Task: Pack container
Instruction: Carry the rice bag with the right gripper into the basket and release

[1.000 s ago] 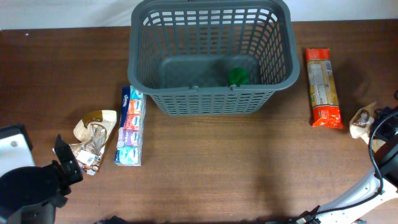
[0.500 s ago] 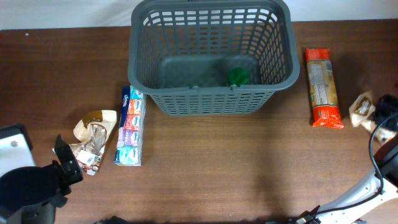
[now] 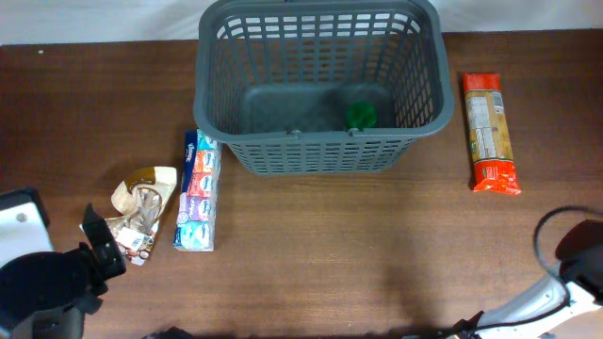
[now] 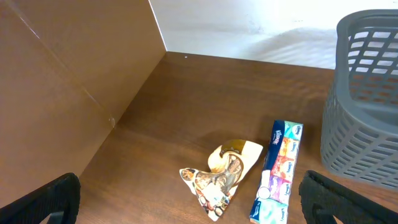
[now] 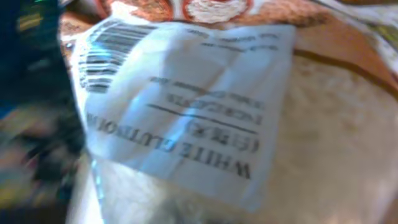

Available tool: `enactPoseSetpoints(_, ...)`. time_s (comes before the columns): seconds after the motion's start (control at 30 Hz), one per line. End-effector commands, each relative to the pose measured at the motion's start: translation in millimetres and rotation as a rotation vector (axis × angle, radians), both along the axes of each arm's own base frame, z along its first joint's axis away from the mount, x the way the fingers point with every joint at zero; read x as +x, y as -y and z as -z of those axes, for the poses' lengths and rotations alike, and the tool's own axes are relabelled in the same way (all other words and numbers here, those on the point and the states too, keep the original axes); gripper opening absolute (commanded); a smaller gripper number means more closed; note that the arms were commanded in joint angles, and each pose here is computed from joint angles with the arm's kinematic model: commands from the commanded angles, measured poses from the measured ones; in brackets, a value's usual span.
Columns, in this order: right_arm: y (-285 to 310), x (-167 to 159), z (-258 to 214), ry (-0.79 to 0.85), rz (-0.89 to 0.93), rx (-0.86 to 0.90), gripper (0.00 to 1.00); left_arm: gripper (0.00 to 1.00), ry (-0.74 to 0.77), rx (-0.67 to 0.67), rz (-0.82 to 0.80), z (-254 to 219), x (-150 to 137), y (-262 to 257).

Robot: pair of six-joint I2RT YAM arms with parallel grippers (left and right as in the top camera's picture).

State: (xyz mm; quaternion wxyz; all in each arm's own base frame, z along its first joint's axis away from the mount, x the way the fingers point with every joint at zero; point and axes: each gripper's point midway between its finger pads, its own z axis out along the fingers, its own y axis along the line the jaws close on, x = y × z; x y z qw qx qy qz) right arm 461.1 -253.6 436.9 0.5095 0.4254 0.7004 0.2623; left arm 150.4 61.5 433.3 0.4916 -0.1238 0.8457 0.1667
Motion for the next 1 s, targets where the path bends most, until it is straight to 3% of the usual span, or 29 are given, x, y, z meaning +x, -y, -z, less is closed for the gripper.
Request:
enactPoseSetpoints(0.0,-97,-11,-90,0.201,-0.245,-0.203,0.04,1.00,0.000,0.003,-0.002,0,0,-1)
enactPoseSetpoints(0.17,-193,-4,-123,0.321,-0.452,-0.339,0.04,1.00,0.000,0.003,-0.002,0,0,-1)
enactPoseSetpoints(0.37,-293,13,-106,0.366,-0.711,-0.493,0.04,1.00,0.000,0.004,-0.002,0,0,-1)
enactPoseSetpoints(0.6,-395,38,-23,0.251,-0.992,-0.490,0.04,1.00,0.000,0.003,-0.002,0,0,-1)
enactPoseSetpoints(0.97,-433,57,128,-0.134,-1.082,-0.457,0.04,1.00,0.000,0.003,-0.002,0,0,-1)
